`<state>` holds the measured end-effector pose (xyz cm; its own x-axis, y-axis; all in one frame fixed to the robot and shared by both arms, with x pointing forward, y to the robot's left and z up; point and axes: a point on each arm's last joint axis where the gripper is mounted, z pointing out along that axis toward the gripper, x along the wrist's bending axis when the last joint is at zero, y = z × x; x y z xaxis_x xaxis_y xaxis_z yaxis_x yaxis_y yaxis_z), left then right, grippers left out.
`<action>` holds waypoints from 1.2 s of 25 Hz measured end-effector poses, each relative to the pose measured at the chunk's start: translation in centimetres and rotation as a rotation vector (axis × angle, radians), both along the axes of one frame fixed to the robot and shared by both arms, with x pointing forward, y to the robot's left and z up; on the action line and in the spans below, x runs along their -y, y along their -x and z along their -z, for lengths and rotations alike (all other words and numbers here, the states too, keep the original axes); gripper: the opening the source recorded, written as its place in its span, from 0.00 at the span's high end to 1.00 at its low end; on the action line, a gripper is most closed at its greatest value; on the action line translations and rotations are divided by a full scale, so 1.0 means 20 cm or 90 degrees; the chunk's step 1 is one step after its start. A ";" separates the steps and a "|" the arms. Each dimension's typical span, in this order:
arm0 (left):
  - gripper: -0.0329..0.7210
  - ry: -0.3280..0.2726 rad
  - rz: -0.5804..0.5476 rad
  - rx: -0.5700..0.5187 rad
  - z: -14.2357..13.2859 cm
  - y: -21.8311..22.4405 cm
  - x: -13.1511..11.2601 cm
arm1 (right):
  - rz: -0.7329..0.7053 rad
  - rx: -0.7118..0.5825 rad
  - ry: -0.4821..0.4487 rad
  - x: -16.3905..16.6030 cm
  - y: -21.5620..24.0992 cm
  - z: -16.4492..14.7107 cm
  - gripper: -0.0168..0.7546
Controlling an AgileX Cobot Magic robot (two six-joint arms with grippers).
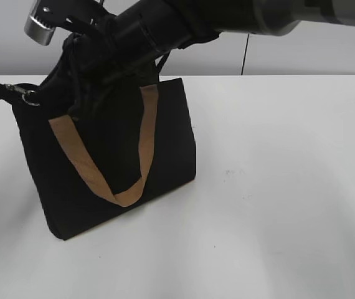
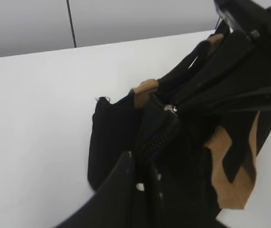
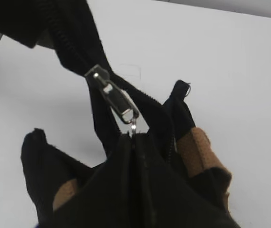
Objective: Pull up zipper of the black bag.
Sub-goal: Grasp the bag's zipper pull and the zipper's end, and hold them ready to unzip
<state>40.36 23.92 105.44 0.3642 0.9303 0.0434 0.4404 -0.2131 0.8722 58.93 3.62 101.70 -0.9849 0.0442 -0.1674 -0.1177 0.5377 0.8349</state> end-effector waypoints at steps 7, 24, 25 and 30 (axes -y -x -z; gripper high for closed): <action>0.92 -0.047 0.004 -0.026 0.02 0.01 -0.01 | 0.012 0.003 0.004 0.02 0.01 -0.07 0.98; 0.92 -0.096 0.001 -0.079 0.06 0.03 -0.04 | 0.033 -0.015 0.053 0.06 0.02 -0.08 0.98; 0.92 -0.098 0.001 -0.083 0.06 0.03 -0.04 | 0.033 -0.016 0.055 0.06 0.02 -0.08 0.98; 0.92 -0.110 -0.003 -0.110 0.08 0.04 -0.05 | 0.032 -0.004 0.065 0.07 0.02 -0.09 0.98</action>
